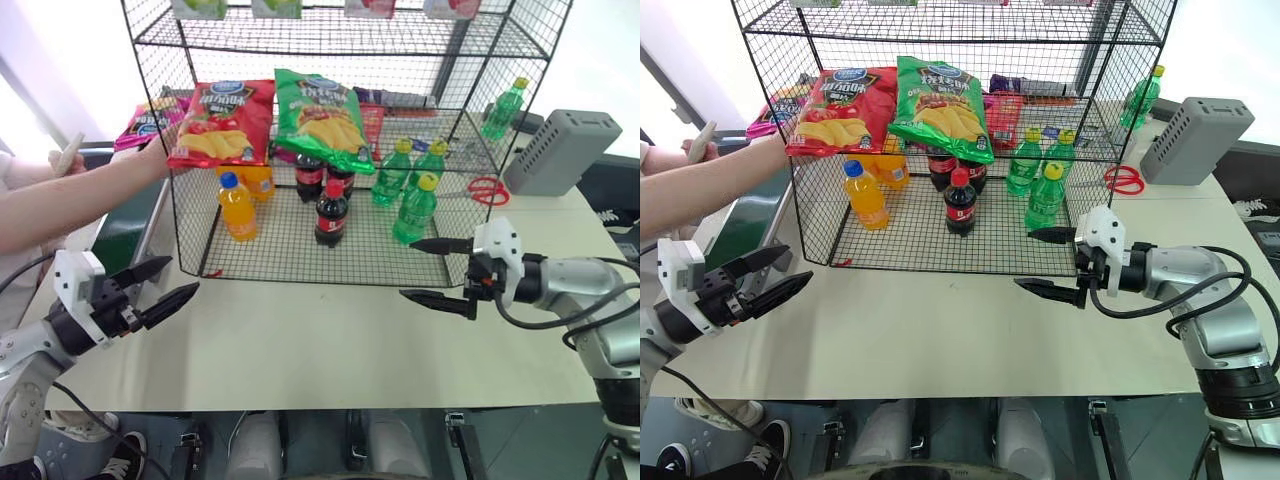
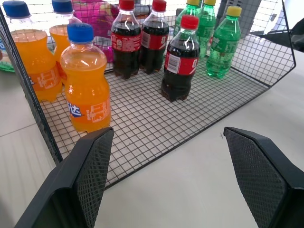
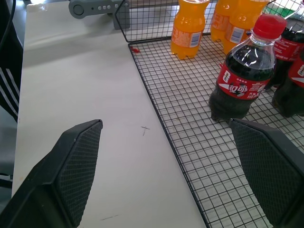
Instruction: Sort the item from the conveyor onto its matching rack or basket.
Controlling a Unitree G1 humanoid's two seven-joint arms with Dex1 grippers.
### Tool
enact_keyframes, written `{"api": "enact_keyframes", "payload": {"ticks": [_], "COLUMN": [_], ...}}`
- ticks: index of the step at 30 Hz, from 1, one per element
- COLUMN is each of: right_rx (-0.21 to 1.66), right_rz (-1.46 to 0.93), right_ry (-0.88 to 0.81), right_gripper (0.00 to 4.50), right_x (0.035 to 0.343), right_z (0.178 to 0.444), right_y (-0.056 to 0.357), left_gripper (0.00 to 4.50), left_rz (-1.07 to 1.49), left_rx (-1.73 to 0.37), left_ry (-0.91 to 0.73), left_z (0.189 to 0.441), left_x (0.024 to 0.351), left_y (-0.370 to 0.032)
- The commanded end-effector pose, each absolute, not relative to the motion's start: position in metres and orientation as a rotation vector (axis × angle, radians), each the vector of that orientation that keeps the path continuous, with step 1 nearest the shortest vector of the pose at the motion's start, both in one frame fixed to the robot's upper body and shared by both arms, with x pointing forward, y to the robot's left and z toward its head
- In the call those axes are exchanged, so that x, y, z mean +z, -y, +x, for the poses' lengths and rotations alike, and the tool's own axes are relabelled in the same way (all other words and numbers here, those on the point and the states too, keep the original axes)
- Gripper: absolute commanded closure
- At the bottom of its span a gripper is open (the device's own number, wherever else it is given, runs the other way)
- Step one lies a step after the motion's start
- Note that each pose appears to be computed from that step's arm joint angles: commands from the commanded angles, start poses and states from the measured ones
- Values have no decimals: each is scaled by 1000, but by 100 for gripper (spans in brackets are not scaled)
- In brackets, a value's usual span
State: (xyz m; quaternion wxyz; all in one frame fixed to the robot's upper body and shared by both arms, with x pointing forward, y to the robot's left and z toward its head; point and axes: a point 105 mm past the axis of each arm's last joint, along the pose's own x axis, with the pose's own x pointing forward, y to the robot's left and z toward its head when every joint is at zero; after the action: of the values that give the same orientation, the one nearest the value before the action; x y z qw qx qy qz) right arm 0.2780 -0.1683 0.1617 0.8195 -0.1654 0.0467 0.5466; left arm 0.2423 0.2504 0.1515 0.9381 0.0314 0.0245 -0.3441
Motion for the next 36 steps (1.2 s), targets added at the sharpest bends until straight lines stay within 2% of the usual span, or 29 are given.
{"api": "enact_keyframes", "payload": {"ticks": [1, 9, 15, 18, 20, 24, 31, 36], "right_rx": [1174, 1200, 1293, 1319, 1341, 1367, 1508, 1544], "right_rz": [-361, -260, -160, -144, -124, -95, -111, -143], "right_ry": [-47, -14, 7, 45, 64, 71, 5, -6], "right_gripper": [4, 4, 4, 4, 4, 4, 4, 4], "right_x": [172, 180, 191, 196, 197, 194, 175, 168], "right_z": [278, 282, 279, 279, 279, 279, 263, 261], "right_y": [164, 149, 117, 98, 85, 72, 64, 64], "left_gripper": [55, 55, 55, 55, 55, 55, 55, 55], "left_rz": [111, 204, 329, 474, 644, 817, 1143, 1329], "left_rx": [-681, -652, -606, -573, -558, -465, -303, -304], "left_ry": [-15, -12, -21, 7, -6, -39, -104, -163], "left_z": [240, 243, 240, 235, 227, 219, 203, 196], "left_x": [162, 161, 158, 162, 159, 157, 163, 156], "left_y": [-255, -261, -269, -276, -283, -306, -356, -376]}}
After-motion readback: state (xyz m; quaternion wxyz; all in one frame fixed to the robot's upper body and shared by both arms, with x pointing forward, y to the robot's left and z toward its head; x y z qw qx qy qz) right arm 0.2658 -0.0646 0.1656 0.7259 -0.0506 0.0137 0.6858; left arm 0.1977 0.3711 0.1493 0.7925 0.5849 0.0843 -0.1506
